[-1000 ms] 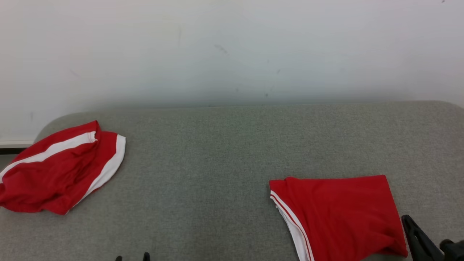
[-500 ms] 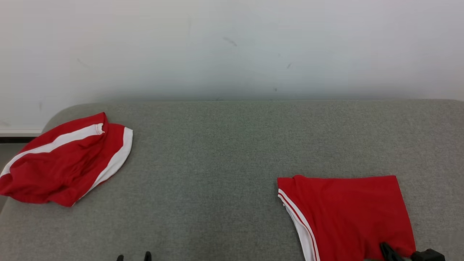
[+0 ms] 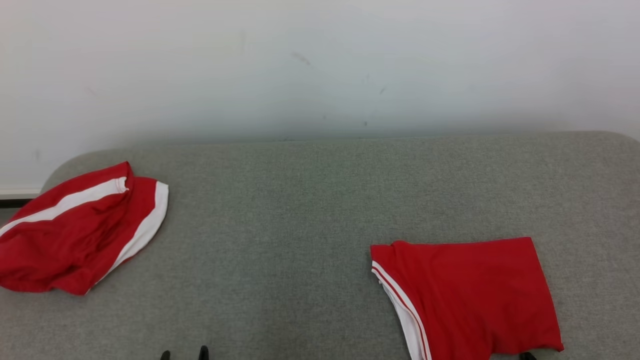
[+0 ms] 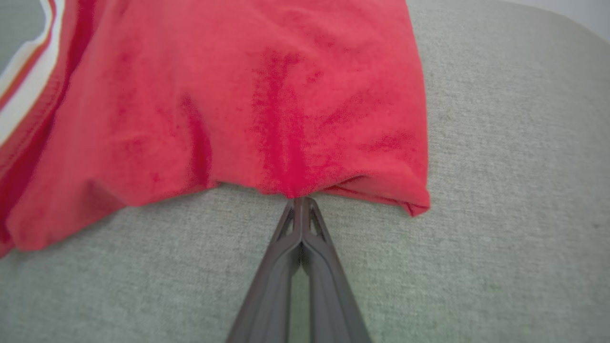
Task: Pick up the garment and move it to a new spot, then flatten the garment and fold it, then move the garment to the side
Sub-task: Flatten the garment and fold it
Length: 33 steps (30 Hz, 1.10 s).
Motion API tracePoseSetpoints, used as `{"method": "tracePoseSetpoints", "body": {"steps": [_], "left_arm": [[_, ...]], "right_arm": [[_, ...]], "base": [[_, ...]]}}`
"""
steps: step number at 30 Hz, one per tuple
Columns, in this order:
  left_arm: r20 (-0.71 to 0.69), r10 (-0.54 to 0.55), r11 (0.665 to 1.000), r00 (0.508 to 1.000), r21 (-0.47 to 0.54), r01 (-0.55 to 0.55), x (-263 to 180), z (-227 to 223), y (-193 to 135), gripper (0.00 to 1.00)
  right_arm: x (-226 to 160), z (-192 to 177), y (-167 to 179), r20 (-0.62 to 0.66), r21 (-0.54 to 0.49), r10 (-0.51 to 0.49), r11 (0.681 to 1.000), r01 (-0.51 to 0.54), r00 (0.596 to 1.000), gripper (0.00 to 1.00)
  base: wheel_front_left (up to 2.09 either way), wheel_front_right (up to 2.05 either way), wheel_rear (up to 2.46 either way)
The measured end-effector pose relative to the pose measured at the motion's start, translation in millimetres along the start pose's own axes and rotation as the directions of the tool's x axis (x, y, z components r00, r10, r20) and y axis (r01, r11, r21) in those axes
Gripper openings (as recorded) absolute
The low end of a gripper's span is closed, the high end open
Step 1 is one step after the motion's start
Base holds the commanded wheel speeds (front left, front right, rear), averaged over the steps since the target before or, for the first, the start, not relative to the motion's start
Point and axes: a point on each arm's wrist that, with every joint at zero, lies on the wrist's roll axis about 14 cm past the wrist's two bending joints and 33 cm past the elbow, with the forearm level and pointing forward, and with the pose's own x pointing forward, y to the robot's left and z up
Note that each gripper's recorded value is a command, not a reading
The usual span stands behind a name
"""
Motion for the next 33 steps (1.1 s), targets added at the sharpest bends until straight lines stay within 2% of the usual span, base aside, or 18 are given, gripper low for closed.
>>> {"method": "tracePoseSetpoints", "body": {"steps": [5,9,10,11,14,17,22,33], "left_arm": [[0.008,-0.008,1.000,1.000,0.001,0.008,-1.5,2.2,-2.0,1.00],[0.021,-0.007,1.000,1.000,0.002,0.007,-1.9,6.2,-1.6,1.00],[0.022,-0.007,1.000,1.000,0.003,0.007,-2.5,6.5,-1.4,1.00],[0.023,-0.008,1.000,1.000,0.004,0.008,-2.8,6.9,-1.6,1.00],[0.035,-0.014,1.000,0.999,0.005,0.014,-2.2,10.5,-3.0,1.00],[0.044,-0.020,1.000,0.999,0.005,0.020,-2.8,13.2,-4.1,1.00],[0.048,-0.024,1.000,0.999,0.007,0.024,-7.2,13.8,-4.2,1.00],[0.063,-0.010,1.000,0.998,0.007,0.010,-10.8,18.2,-0.1,1.00]], "right_arm": [[-9.8,7.6,-11.4,0.052,0.022,-0.037,0.999,0.036,0.998,0.00],[-23.7,19.4,-24.9,0.115,0.030,-0.075,0.997,0.072,0.991,0.47],[-28.1,23.8,-29.8,0.136,0.036,-0.090,0.996,0.086,0.987,0.87],[-32.4,28.7,-33.7,0.158,0.038,-0.103,0.994,0.098,0.982,1.00],[-45.4,51.3,-44.3,0.247,0.050,-0.142,0.990,0.134,0.958,1.00],[-61.0,80.1,-54.2,0.352,0.045,-0.184,0.983,0.180,0.918,1.00],[-81.9,110.8,-49.0,0.472,0.079,-0.213,0.977,0.199,0.856,1.00],[-82.7,97.0,-38.1,0.442,0.082,-0.195,0.981,0.177,0.875,1.00]], "base": [[0.00,0.00,0.00],[0.00,0.00,0.00],[0.00,0.00,0.00],[0.00,0.00,0.00],[0.00,0.00,0.00],[0.00,0.00,0.00],[0.00,0.00,0.00],[0.00,0.00,0.00]]}}
